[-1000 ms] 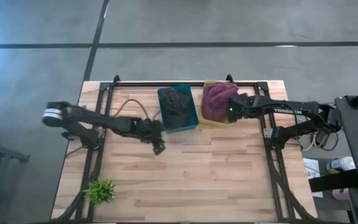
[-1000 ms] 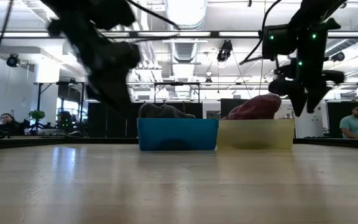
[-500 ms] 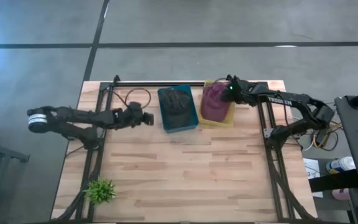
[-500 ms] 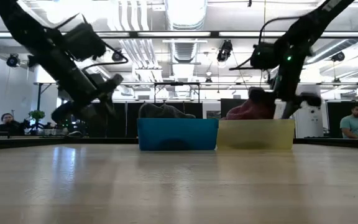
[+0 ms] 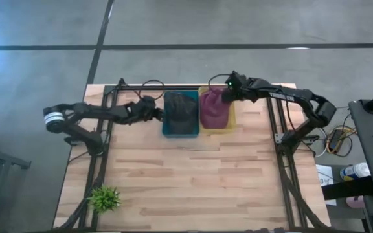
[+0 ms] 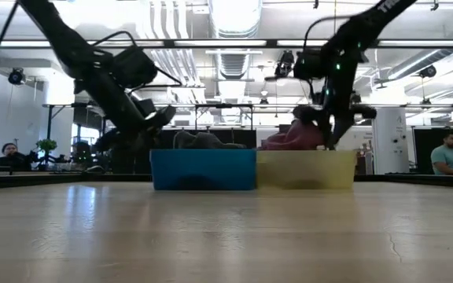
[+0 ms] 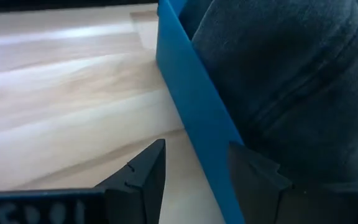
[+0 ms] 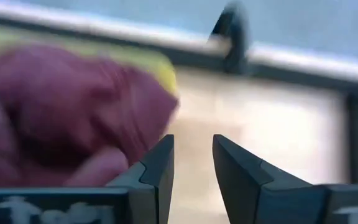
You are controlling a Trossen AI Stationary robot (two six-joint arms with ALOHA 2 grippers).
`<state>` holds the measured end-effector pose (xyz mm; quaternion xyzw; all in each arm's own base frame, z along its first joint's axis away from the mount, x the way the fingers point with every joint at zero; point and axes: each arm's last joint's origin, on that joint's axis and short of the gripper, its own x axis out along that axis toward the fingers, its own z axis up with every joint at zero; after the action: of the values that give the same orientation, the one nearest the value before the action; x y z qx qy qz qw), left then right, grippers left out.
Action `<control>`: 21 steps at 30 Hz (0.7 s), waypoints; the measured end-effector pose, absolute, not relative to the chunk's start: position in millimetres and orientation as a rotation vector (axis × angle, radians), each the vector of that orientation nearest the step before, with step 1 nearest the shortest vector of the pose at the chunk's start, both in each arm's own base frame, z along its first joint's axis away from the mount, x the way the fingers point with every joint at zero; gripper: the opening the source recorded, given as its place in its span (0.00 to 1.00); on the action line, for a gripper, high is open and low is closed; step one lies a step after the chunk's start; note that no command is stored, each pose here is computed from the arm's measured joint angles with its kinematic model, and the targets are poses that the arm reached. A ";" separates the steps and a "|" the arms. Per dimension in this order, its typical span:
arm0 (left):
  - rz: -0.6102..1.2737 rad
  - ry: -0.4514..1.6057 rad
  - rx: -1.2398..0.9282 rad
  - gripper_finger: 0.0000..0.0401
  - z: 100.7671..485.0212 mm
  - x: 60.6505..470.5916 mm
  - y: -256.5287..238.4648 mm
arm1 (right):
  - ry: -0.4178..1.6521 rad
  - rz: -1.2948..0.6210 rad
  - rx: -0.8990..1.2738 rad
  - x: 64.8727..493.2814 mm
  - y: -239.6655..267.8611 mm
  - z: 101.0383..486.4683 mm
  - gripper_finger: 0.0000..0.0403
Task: Pick & Place hat
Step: Adjust the bins on the table, then return to Home Position
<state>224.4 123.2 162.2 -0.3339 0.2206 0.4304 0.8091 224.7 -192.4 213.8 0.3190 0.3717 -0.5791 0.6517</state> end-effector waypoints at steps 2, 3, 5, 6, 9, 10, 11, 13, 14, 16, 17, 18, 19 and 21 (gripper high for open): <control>0.914 0.475 -0.700 0.41 162.6 231.5 126.9 | 0.824 -1.343 0.646 224.8 -189.8 233.6 0.27; 0.908 0.477 -0.696 0.41 163.1 235.0 128.6 | 0.804 -1.348 0.614 224.8 -187.9 244.4 0.27; 0.874 0.493 -0.678 0.41 165.1 242.0 131.5 | 0.763 -1.348 0.564 224.4 -182.7 263.7 0.27; 0.852 0.507 -0.663 0.41 166.9 244.6 132.3 | 0.746 -1.346 0.547 223.2 -179.2 272.0 0.27; 0.793 0.523 -0.636 0.41 180.6 248.8 132.9 | 0.669 -1.295 0.501 218.0 -164.9 298.5 0.28; 0.771 0.521 -0.624 0.41 188.3 249.1 131.5 | 0.650 -1.274 0.489 215.9 -157.9 305.4 0.29; 0.749 0.519 -0.614 0.41 197.1 247.8 130.1 | 0.629 -1.248 0.477 213.5 -149.8 311.4 0.29; 0.686 0.527 -0.588 0.41 215.1 242.8 124.1 | 0.612 -1.173 0.451 208.1 -130.8 319.8 0.29; 0.645 0.526 -0.578 0.41 224.6 239.3 120.3 | 0.599 -1.122 0.440 205.2 -119.8 324.1 0.29; 0.558 0.513 -0.573 0.41 243.7 229.9 111.5 | 0.565 -0.991 0.427 198.0 -95.8 332.9 0.28; 0.514 0.487 -0.584 0.41 253.6 225.0 107.2 | 0.543 -0.913 0.422 193.7 -82.9 337.4 0.27; 0.480 0.449 -0.595 0.41 263.4 219.5 103.2 | 0.518 -0.830 0.421 189.2 -70.0 341.3 0.27; 0.453 0.413 -0.609 0.41 271.8 214.1 99.5 | 0.497 -0.753 0.417 184.9 -58.0 344.4 0.27; 0.416 0.339 -0.640 0.41 288.2 201.2 91.5 | 0.468 -0.636 0.405 173.8 -36.9 349.5 0.26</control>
<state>201.2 91.5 288.2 -0.3109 0.1647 0.2019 0.9140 173.8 -36.9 349.5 0.1958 0.2263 -0.3075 0.9033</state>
